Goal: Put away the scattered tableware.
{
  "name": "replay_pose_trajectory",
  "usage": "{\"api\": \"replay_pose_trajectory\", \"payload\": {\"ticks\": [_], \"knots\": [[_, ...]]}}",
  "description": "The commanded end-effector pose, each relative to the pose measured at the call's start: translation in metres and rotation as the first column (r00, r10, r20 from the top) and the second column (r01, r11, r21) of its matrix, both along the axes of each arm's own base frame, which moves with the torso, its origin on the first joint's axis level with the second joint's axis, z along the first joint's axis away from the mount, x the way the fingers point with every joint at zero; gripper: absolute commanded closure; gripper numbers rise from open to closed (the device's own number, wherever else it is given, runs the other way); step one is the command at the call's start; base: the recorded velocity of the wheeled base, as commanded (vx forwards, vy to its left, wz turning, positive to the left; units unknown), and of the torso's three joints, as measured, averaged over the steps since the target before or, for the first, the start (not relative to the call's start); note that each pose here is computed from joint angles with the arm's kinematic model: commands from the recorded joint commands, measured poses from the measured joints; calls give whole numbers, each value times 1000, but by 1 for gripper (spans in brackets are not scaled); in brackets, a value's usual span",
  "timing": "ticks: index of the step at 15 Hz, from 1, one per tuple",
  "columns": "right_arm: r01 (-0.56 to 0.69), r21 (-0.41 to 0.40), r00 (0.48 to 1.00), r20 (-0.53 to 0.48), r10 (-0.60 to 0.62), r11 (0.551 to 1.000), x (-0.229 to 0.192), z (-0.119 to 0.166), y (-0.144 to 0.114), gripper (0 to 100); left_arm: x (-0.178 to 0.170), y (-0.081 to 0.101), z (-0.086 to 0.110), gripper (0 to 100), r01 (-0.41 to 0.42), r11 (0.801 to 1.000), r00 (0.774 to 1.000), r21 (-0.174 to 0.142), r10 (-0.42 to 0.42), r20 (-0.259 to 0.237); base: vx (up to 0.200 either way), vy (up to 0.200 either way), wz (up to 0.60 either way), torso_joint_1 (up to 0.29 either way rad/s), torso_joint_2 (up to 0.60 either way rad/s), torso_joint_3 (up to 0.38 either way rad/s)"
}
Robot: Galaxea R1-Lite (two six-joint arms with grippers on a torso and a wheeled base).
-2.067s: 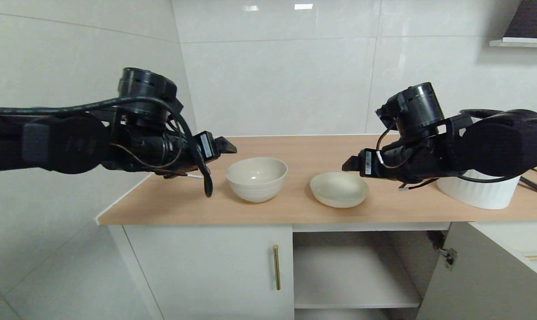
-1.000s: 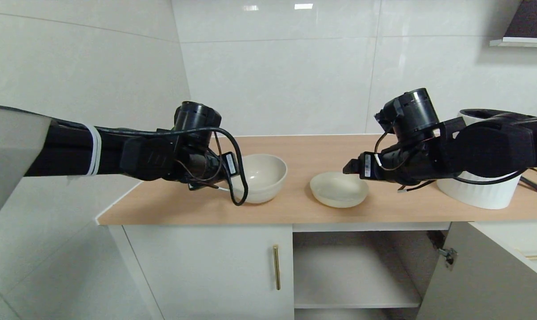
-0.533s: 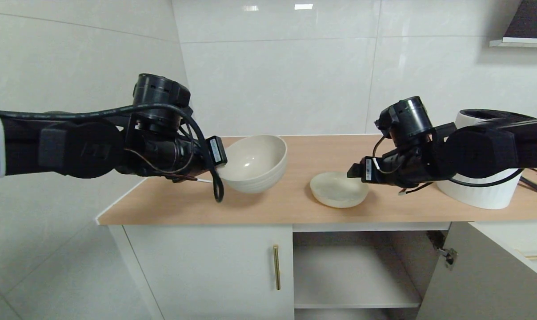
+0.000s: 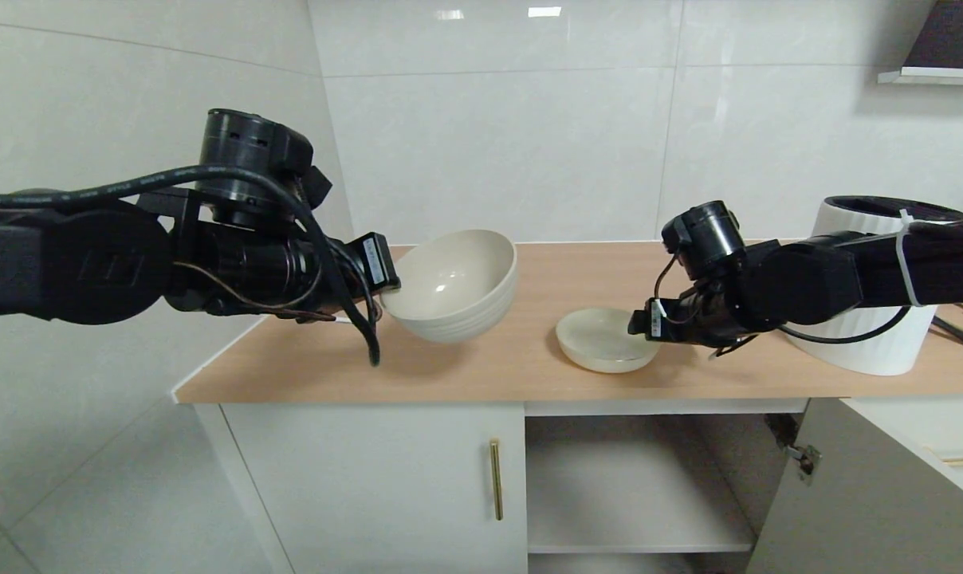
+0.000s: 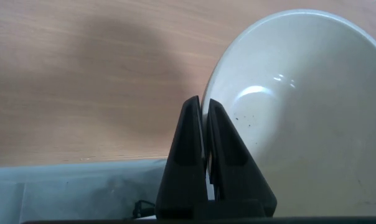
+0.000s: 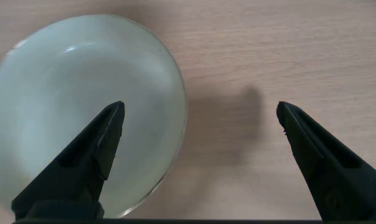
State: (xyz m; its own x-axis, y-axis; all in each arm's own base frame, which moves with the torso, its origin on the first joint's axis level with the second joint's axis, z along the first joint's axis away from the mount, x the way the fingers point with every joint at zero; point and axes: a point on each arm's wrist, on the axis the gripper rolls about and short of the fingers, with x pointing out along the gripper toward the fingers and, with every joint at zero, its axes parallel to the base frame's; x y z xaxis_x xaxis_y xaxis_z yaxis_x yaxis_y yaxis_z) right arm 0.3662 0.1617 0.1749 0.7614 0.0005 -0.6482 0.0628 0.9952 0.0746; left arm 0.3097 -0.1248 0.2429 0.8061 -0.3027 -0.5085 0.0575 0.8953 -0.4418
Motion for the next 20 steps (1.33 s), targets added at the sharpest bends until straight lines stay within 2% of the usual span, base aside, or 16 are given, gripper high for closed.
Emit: {"api": "replay_pose_trajectory", "payload": {"ticks": [1,4,6,9,12,13,16,17,20], "knots": [[1,-2,1000,-10,-1,1000,4,-6,1,100,-2,0,2,100,1,1000,1000,-2,-1,6,0,0,0,0,0,0],[-3,-3,1000,-22,3,1000,6,-11,2,100,-4,0,4,100,5,1000,1000,-4,-5,11,0,0,0,0,0,0],[-1,12,1000,-6,2,1000,2,-3,1,100,-11,2,9,100,12,1000,1000,-13,-12,21,0,0,0,0,0,0],[-15,63,999,52,12,998,-18,29,-7,100,-28,8,19,100,58,997,998,-45,-57,38,0,0,0,0,0,0],[-148,214,985,123,124,966,-75,80,-28,100,-58,18,27,100,129,988,990,-84,-123,73,0,0,0,0,0,0],[-179,234,980,129,152,956,-86,87,-33,100,-64,20,28,100,134,987,988,-88,-126,83,0,0,0,0,0,0],[-182,221,983,34,179,958,-117,81,-46,100,-82,28,25,100,137,987,988,-88,-130,83,0,0,0,0,0,0],[-188,220,981,-2,194,957,-130,71,-52,100,-92,28,21,100,150,985,987,-87,-144,71,0,0,0,0,0,0],[-262,238,961,-25,275,935,-149,64,-59,100,-96,27,8,100,161,984,987,-80,-159,25,-67,0,0,1,1,2]]}}
